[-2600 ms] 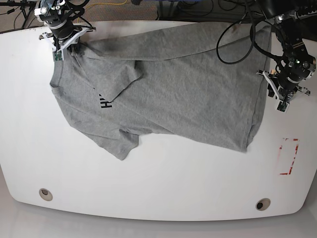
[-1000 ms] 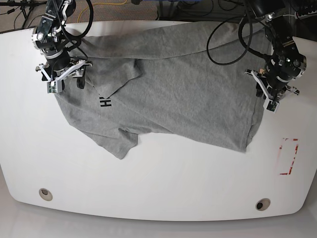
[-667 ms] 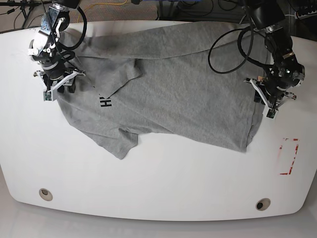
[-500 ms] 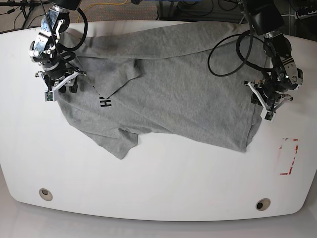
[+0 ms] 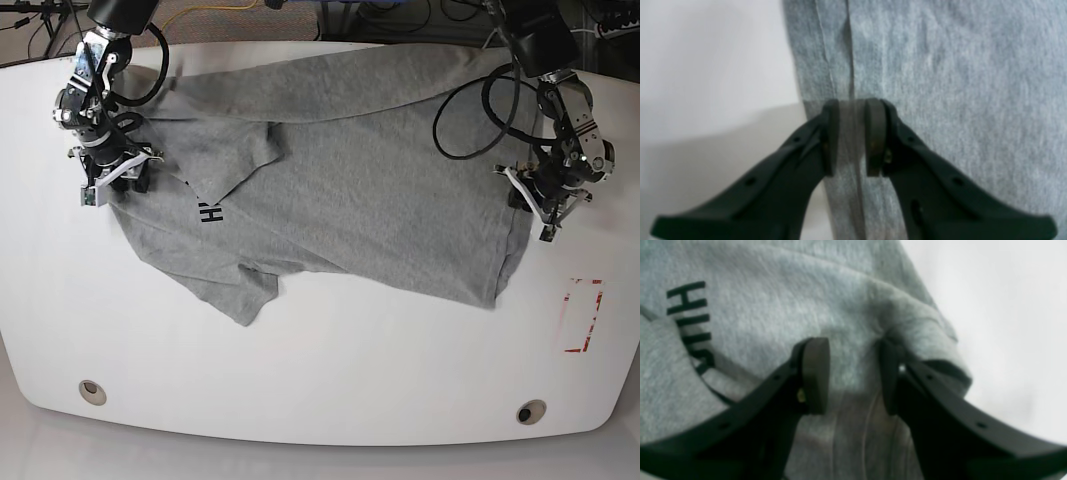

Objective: Fold the T-shirt properly

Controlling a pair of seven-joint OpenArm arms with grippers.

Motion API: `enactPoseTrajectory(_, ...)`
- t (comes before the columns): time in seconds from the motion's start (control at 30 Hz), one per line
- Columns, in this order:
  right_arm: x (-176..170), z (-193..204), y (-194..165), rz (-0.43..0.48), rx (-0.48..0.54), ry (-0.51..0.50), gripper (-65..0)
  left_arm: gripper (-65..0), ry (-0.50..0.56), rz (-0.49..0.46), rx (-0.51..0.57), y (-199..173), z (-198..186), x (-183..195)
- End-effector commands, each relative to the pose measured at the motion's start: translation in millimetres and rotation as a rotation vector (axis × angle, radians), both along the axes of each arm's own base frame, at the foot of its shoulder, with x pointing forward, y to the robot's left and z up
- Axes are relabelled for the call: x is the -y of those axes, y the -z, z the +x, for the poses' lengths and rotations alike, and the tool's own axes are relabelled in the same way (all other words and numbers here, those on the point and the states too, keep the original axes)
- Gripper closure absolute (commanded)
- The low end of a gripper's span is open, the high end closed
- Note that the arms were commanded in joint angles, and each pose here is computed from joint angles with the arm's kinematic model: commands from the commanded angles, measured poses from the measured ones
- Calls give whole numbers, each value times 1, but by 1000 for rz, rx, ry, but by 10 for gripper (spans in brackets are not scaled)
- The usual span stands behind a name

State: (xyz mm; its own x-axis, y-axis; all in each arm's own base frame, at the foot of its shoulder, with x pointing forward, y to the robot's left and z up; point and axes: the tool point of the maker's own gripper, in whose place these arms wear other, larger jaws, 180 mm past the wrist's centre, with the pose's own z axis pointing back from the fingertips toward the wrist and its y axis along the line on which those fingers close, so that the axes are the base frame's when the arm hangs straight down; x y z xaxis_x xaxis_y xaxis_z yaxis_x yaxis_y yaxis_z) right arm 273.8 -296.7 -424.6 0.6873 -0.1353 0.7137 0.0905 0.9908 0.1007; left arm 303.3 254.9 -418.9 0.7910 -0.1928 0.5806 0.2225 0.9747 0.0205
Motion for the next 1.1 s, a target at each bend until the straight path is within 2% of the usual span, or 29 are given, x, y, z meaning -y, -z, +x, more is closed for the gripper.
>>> enactPoseTrajectory(0.0, 15, 2, 3, -32, -46, 5, -246, -129, 0, 19, -27, 3, -2, -6)
enactPoseTrajectory(0.2, 14, 16, 8, -20, -57, -12, -246, -129, -5, 27, -41, 5, -5, -13)
enactPoseTrajectory(0.3, 18, 23, 3, -56, -64, -52, -246, -131, -7, 27, -48, 7, -6, -14)
enactPoseTrajectory(0.57, -6, 44, -2, -61, -47, -130, -246, -132, -8, 29, -28, 6, -4, -19)
enactPoseTrajectory(0.8, -13, 53, 1, -48, -54, -144, -247, -132, -14, 4, -31, 14, -5, -19)
enactPoseTrajectory(1.07, -11, 63, 0, -39, -49, -136, -247, -132, -37, -12, -25, 8, 21, -33)
